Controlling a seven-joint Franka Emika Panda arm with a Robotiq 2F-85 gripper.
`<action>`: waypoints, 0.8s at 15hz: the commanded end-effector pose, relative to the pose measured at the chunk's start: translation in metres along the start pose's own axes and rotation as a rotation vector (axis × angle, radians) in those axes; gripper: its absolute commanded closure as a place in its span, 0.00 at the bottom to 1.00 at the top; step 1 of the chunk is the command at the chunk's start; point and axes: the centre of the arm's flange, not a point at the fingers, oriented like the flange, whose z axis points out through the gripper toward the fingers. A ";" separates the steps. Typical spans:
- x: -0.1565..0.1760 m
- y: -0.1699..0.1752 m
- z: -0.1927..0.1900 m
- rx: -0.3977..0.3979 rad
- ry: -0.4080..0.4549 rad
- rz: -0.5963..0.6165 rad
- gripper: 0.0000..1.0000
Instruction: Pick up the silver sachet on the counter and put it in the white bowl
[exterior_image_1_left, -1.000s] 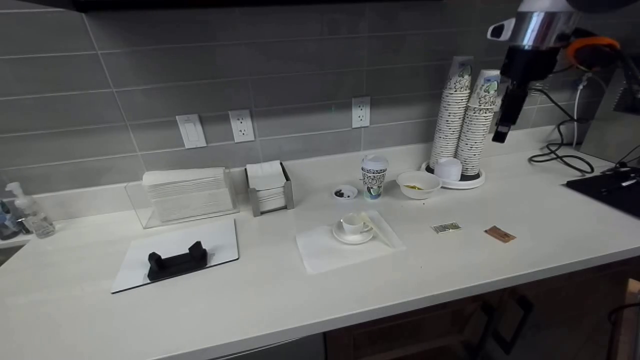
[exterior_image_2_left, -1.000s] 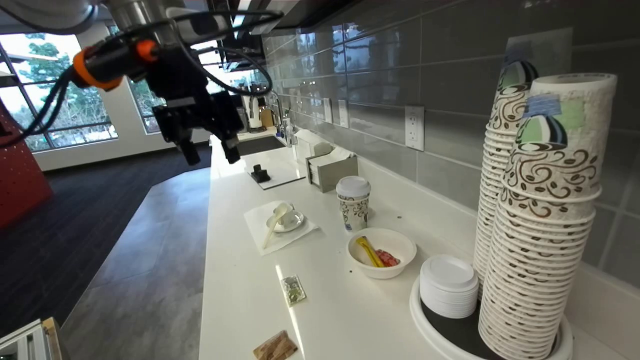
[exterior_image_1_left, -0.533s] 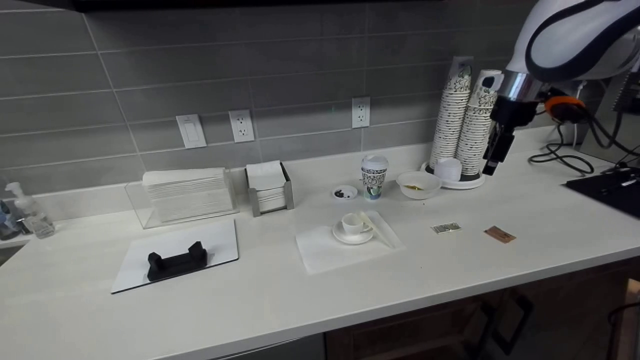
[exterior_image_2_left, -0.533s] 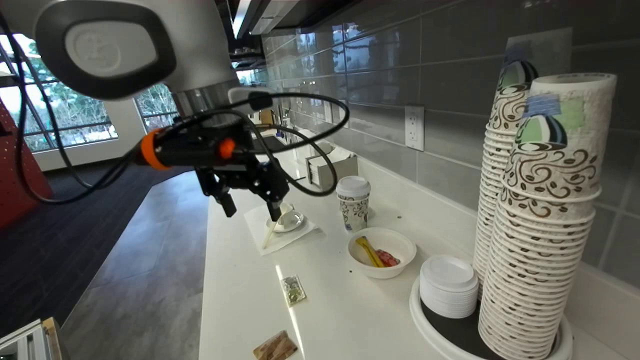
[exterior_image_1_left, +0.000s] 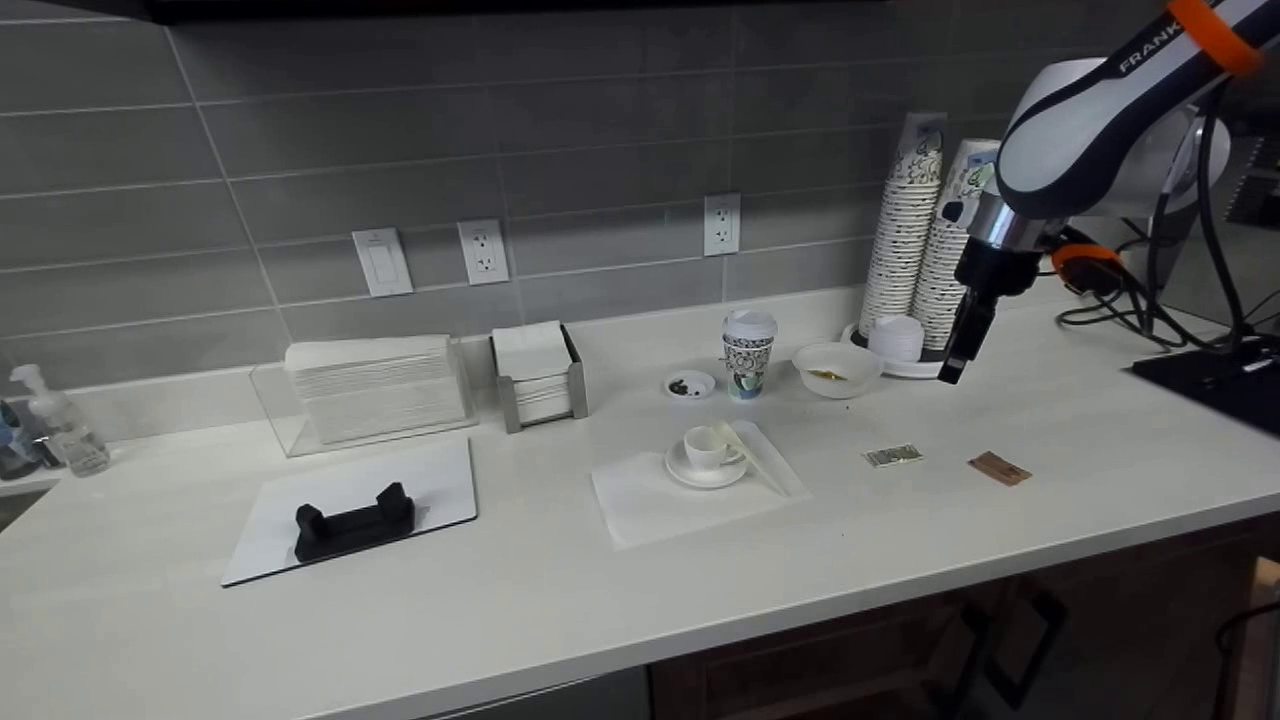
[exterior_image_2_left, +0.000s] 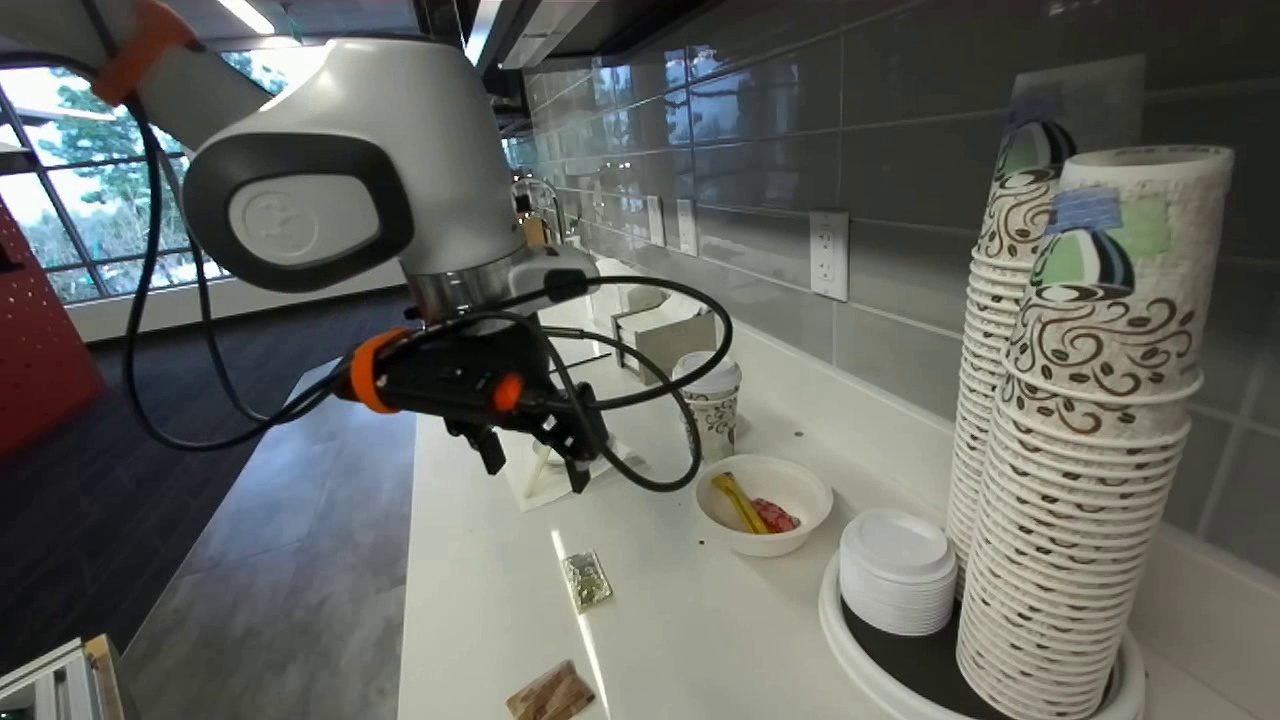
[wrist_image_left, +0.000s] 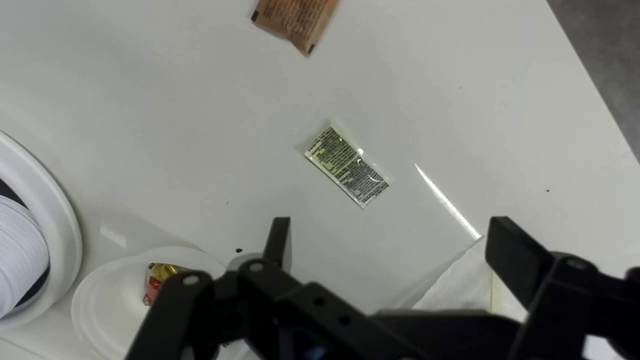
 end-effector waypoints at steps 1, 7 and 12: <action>0.001 0.000 -0.001 -0.001 0.001 0.000 0.00; 0.003 0.008 0.044 0.014 -0.016 -0.080 0.00; 0.001 0.019 0.083 0.056 0.013 -0.169 0.00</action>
